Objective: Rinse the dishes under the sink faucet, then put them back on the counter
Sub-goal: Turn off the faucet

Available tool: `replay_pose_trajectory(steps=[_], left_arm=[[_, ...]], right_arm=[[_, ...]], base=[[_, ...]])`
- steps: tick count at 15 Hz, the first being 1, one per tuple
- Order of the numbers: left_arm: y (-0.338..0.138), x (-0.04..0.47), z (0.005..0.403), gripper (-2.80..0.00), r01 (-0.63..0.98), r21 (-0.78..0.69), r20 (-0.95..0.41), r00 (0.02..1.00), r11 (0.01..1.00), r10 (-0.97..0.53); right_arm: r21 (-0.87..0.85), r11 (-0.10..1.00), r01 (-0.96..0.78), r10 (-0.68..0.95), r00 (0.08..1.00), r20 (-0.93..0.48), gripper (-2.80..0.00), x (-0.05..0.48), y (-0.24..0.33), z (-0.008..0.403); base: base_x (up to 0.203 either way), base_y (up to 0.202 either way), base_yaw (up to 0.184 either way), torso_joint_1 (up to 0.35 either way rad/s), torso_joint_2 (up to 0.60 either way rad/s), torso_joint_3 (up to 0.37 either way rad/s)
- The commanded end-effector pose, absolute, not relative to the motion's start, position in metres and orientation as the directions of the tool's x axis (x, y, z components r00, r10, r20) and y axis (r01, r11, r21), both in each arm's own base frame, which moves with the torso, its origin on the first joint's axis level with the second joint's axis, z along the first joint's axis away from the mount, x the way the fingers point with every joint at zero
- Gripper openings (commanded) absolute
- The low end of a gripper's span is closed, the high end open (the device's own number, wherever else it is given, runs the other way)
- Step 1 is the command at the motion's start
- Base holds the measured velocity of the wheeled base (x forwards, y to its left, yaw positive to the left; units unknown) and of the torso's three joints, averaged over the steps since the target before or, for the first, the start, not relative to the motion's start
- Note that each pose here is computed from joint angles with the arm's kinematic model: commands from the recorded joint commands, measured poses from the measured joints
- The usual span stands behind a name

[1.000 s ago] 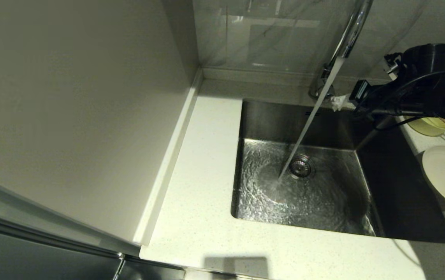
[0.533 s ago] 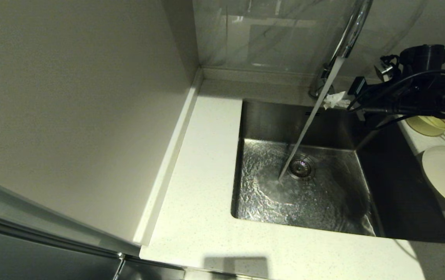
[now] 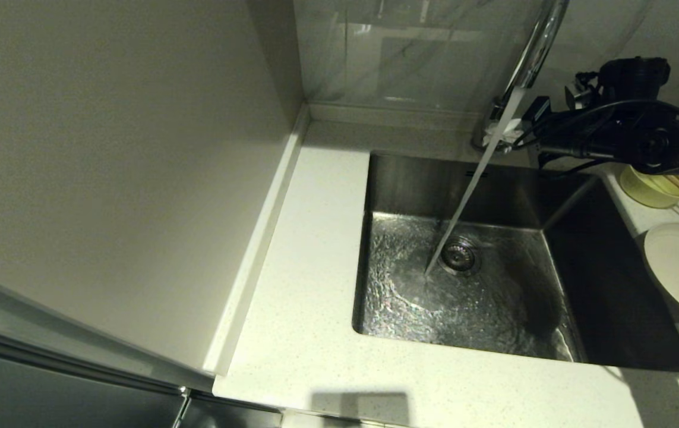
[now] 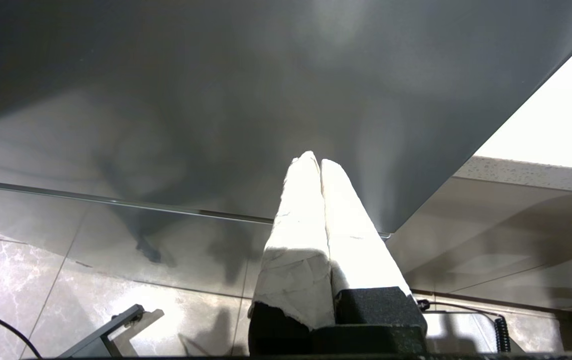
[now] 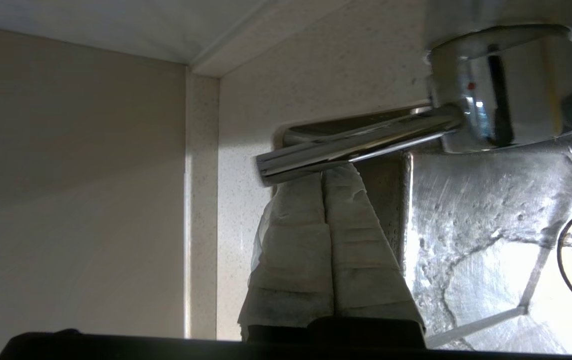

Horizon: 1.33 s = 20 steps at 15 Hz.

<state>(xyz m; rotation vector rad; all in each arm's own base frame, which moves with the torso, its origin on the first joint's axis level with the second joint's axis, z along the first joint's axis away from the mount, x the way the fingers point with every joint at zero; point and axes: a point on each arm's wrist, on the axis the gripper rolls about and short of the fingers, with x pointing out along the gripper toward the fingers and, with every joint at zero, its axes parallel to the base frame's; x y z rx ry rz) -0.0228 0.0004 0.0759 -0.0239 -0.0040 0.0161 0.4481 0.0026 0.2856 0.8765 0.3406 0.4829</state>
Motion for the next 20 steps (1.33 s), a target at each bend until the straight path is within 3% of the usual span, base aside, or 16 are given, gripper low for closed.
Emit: replay_pose_trajectory(steps=[1, 8, 20], left_arm=[[0.0, -0.023, 0.076, -2.8, -0.017, -0.025, 0.006, 1.0, 1.0, 0.017], [0.0, -0.023, 0.076, -2.8, -0.017, -0.025, 0.006, 1.0, 1.0, 0.017], [0.0, -0.023, 0.076, -2.8, -0.017, -0.025, 0.006, 1.0, 1.0, 0.017]], right_arm=[[0.805, 0.535, -0.257, 0.533, 0.842, -0.085, -2.8, 0.455, 0.003, 0.278], [0.87, 0.416, -0.264, 0.501, 0.865, 0.023, -2.8, 0.461, -0.007, 0.285], [0.876, 0.402, -0.264, 0.454, 0.889, 0.06, -2.8, 0.46, -0.019, 0.29]], base=[[0.0, 0.0, 0.0, 0.0, 0.0, 0.0], [0.0, 0.0, 0.0, 0.0, 0.0, 0.0], [0.0, 0.0, 0.0, 0.0, 0.0, 0.0]])
